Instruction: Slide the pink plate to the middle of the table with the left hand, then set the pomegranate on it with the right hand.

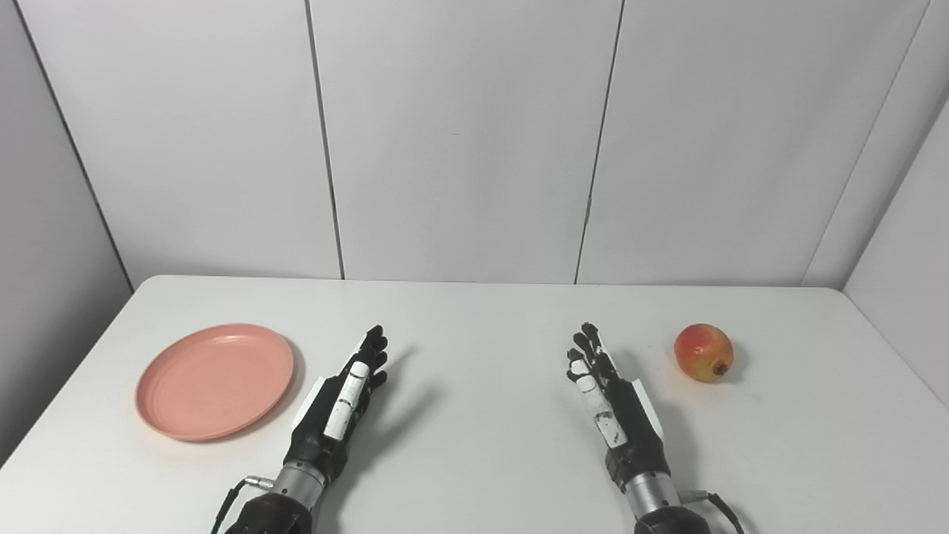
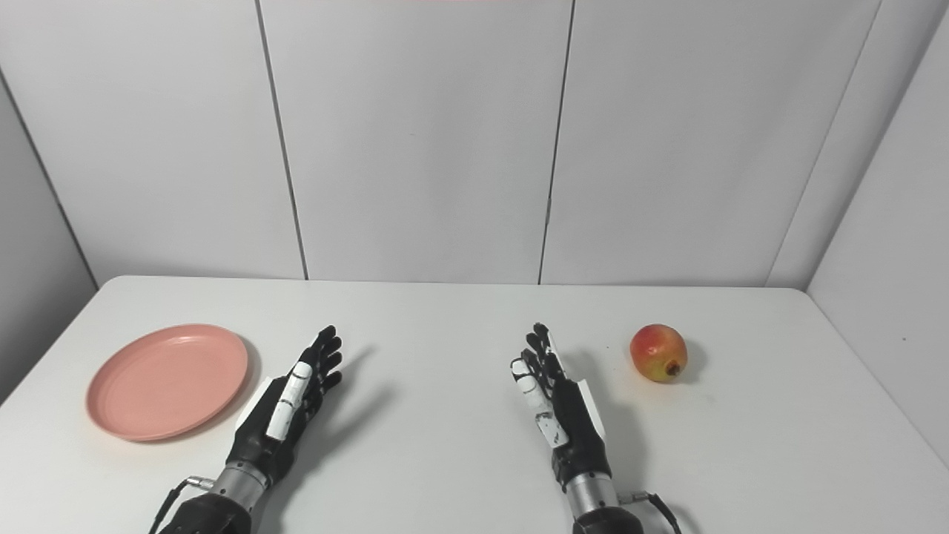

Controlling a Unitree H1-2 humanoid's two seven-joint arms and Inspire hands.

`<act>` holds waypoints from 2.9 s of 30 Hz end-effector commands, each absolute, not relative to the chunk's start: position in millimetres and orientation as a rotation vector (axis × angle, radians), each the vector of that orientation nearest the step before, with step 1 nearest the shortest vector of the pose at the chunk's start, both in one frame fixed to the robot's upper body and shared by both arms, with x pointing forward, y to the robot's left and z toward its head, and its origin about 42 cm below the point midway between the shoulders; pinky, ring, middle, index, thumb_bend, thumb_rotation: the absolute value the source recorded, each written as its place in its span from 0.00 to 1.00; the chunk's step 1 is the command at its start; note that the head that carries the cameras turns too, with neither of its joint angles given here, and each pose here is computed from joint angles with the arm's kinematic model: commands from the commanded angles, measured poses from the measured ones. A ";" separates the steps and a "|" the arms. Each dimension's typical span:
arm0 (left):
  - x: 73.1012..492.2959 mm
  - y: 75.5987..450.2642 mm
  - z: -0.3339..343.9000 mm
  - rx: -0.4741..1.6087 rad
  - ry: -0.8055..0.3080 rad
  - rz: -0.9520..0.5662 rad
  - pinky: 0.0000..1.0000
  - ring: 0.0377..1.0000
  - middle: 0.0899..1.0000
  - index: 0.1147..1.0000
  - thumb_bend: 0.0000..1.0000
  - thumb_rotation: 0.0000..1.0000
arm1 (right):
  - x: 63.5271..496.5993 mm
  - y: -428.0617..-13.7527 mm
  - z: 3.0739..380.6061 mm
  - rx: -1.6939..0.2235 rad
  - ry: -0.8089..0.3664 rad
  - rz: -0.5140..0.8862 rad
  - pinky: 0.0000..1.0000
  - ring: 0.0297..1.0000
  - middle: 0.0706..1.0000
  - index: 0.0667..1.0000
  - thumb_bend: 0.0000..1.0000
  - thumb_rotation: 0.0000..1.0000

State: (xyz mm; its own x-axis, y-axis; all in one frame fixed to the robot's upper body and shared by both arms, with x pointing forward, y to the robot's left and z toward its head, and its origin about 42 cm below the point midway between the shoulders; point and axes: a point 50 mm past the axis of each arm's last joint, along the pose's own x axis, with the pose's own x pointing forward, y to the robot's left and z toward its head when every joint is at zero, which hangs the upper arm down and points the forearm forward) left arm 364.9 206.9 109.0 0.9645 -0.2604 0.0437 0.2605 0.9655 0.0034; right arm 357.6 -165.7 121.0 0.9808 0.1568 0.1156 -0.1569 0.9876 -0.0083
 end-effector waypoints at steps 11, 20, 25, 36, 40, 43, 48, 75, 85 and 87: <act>369.0 207.8 116.7 0.001 -0.080 -0.269 0.98 1.00 1.00 1.00 0.63 1.00 | 371.6 -162.8 145.9 -0.007 -0.204 0.166 0.93 0.95 0.97 0.99 0.59 0.85; 368.5 207.6 117.5 0.008 -0.079 -0.270 0.98 1.00 1.00 1.00 0.62 1.00 | 372.0 -163.9 146.9 -0.007 -0.204 0.162 0.93 0.94 0.97 0.99 0.61 0.85; 368.1 207.1 117.7 0.009 -0.079 -0.268 0.98 1.00 1.00 1.00 0.61 1.00 | 372.7 -163.9 146.9 -0.007 -0.208 0.164 0.92 0.94 0.98 1.00 0.60 0.86; 368.4 205.4 117.4 0.023 -0.084 -0.275 0.98 1.00 1.00 1.00 0.61 1.00 | 372.8 -167.0 146.3 -0.004 -0.207 0.159 0.93 0.95 0.97 0.99 0.62 0.84; 369.0 200.1 116.2 0.015 -0.084 -0.274 0.98 1.00 1.00 1.00 0.61 1.00 | 373.6 -172.9 146.1 -0.010 -0.209 0.156 0.93 0.95 0.97 0.99 0.61 0.83; 368.4 194.3 113.8 0.031 -0.090 -0.264 0.97 1.00 1.00 1.00 0.62 1.00 | 373.2 -179.1 144.7 -0.024 -0.205 0.154 0.93 0.95 0.97 0.99 0.61 0.84; 367.0 182.1 109.5 0.072 -0.090 -0.224 0.93 0.97 0.99 0.99 0.65 1.00 | 373.0 -191.6 140.3 -0.019 -0.202 0.159 0.96 0.96 0.98 0.99 0.60 0.83; 371.8 160.3 100.8 0.092 -0.125 -0.141 0.90 0.95 0.97 0.96 0.62 1.00 | 374.8 -211.1 126.0 0.043 -0.196 0.161 1.00 0.97 0.99 1.00 0.53 0.84; 386.0 174.9 125.8 -0.034 -0.183 -0.158 0.97 1.00 1.00 1.00 0.65 1.00 | 376.3 -214.6 125.5 0.018 -0.200 0.159 1.00 0.98 1.00 1.00 0.52 0.83; 389.2 178.4 131.7 -0.042 -0.193 -0.154 0.97 1.00 1.00 1.00 0.65 1.00 | 377.5 -216.1 125.0 0.010 -0.200 0.161 1.00 0.98 1.00 1.00 0.52 0.84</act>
State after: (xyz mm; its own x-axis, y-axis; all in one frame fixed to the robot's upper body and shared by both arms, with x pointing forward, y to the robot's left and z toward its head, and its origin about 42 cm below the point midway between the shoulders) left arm 378.9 173.0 113.2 0.9799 -0.1451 0.1370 0.1504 0.9882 -0.0292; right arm 371.7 -210.1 115.9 0.9786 0.1601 0.1295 -0.1632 0.9865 0.0135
